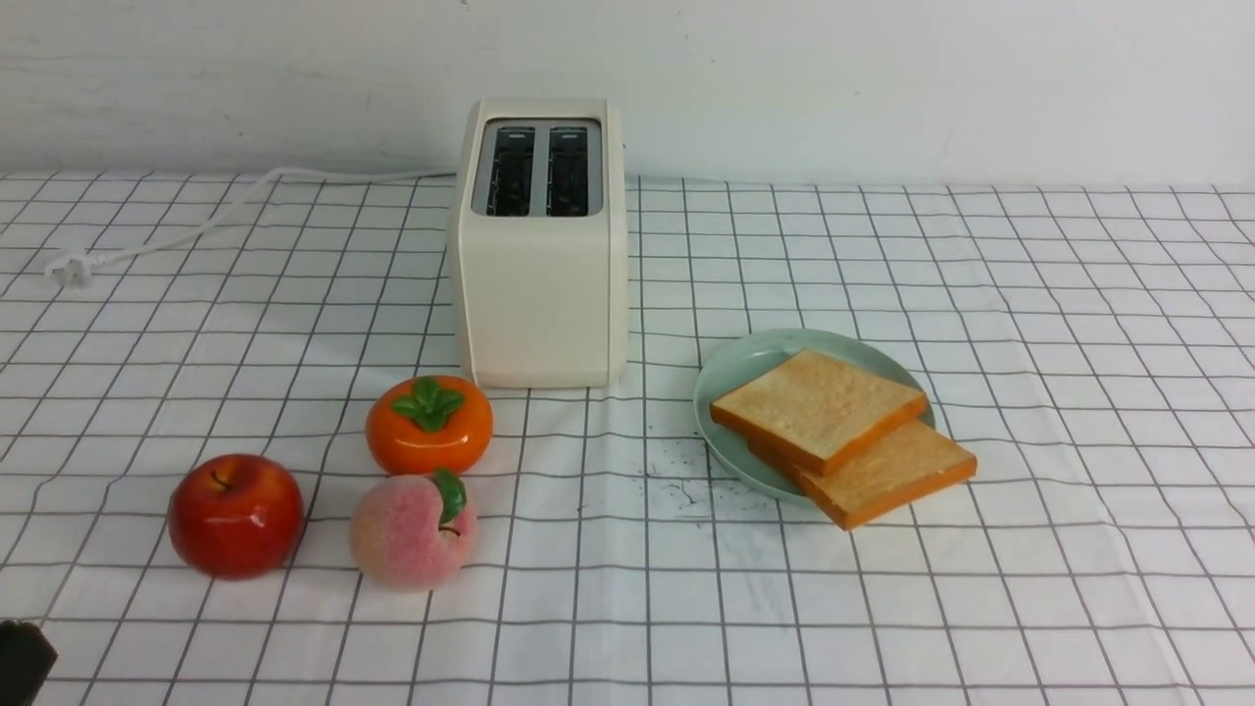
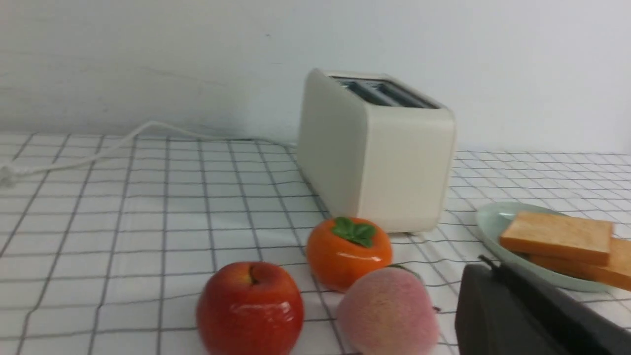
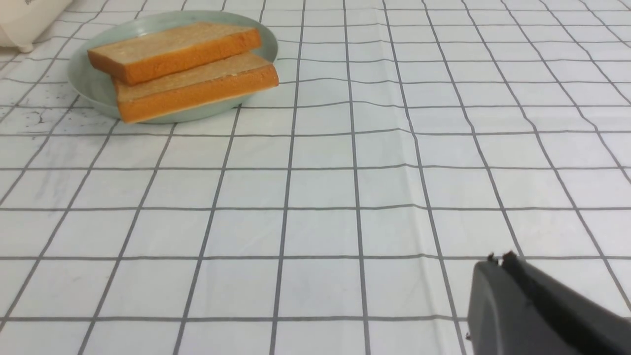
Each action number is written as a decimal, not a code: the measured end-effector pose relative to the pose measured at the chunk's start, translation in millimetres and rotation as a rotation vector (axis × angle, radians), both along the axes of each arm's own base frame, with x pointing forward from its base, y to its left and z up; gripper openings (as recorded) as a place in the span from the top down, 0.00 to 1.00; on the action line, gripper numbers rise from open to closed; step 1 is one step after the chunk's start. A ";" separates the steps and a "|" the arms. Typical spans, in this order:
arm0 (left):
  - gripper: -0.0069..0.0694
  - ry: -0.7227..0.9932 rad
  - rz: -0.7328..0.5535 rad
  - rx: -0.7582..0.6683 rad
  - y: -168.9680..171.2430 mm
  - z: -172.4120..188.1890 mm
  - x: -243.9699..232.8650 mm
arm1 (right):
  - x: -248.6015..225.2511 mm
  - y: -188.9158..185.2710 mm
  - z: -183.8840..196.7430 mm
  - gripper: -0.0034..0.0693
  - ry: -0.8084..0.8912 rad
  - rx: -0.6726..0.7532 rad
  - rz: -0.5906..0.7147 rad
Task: Take toasted bread from bread machine on white checkered table place on plate.
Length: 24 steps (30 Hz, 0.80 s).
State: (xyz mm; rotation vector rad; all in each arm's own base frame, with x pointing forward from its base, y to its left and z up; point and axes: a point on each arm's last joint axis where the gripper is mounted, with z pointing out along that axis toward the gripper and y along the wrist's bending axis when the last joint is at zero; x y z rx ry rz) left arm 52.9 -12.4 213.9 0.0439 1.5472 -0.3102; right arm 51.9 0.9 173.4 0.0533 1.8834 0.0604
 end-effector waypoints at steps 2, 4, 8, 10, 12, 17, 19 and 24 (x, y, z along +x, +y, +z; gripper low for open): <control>0.93 0.051 0.042 -0.021 1.6 -14.6 2.4 | 0.0 0.0 0.0 0.96 0.000 0.000 0.000; 0.93 0.082 0.051 -0.015 1.8 -18.8 2.6 | 0.0 0.0 0.0 0.96 0.000 0.000 0.000; 0.93 0.244 0.052 0.012 1.3 -35.0 0.8 | 0.0 0.0 0.0 0.95 0.000 0.000 0.000; 0.93 0.331 0.053 -0.004 1.2 -42.5 -1.0 | 0.0 0.0 0.0 0.95 0.000 0.000 0.000; 0.93 0.359 0.060 -0.051 1.2 -44.0 -1.5 | 0.0 0.0 0.0 0.95 0.000 0.000 0.000; 0.93 0.369 0.069 -0.106 1.2 -44.0 -1.5 | 0.0 0.0 0.0 0.94 0.000 0.000 0.000; 0.93 0.370 0.069 -0.108 1.3 -44.0 -1.5 | 0.0 0.0 0.0 0.94 0.000 0.000 0.000; 0.93 0.370 0.070 -0.109 1.3 -44.0 -1.5 | 0.0 0.0 0.0 0.94 0.000 0.000 0.000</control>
